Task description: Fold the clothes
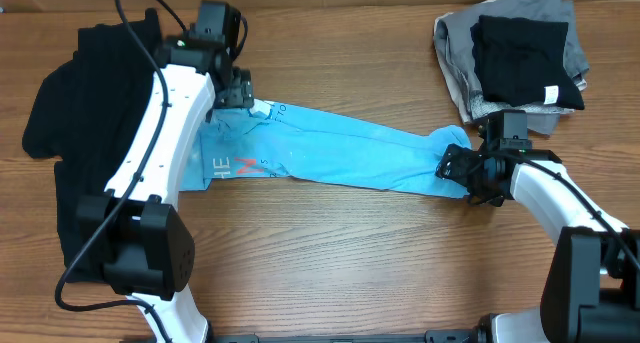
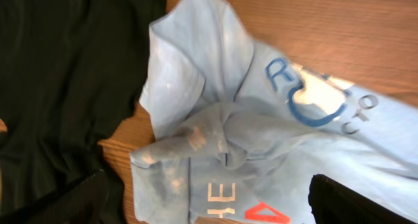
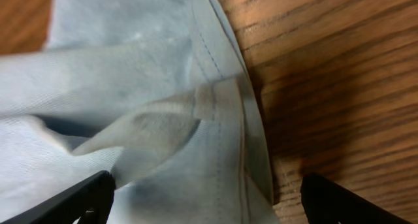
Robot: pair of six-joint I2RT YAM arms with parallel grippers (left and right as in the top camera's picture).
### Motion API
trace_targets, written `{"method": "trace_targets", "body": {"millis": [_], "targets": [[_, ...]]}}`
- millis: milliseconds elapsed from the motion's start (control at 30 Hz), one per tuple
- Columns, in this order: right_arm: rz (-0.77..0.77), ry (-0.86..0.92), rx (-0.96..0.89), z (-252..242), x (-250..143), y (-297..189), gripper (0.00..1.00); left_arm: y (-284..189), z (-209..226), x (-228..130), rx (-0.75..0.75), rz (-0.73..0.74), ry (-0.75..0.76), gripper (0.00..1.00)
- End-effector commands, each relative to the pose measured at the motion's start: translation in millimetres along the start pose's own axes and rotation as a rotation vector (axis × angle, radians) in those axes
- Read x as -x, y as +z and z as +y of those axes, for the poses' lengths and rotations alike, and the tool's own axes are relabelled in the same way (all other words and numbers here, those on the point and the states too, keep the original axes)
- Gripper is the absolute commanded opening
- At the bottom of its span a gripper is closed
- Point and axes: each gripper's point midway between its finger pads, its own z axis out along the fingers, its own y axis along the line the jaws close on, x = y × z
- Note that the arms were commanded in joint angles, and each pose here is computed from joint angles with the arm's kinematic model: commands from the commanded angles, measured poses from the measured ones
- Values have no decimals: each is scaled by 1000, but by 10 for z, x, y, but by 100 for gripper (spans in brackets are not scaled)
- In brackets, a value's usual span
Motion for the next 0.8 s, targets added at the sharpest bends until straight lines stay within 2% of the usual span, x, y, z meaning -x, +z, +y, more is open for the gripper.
{"method": "trace_targets", "body": {"millis": [0, 333, 600, 700, 767], "targets": [[-4, -28, -10, -17, 51, 40, 96, -188, 32, 140, -34, -43, 12, 100], [70, -40, -36, -102, -72, 308, 96, -180, 40, 111, -30, -31, 37, 100], [57, -43, 17, -5, -27, 339, 96, -180, 42, 100, -29, -27, 38, 100], [42, -48, 33, 33, 11, 341, 93, -180, 41, 104, -30, -28, 38, 100], [38, -51, 35, 46, 17, 346, 88, -180, 41, 103, -30, -28, 38, 100]]}}
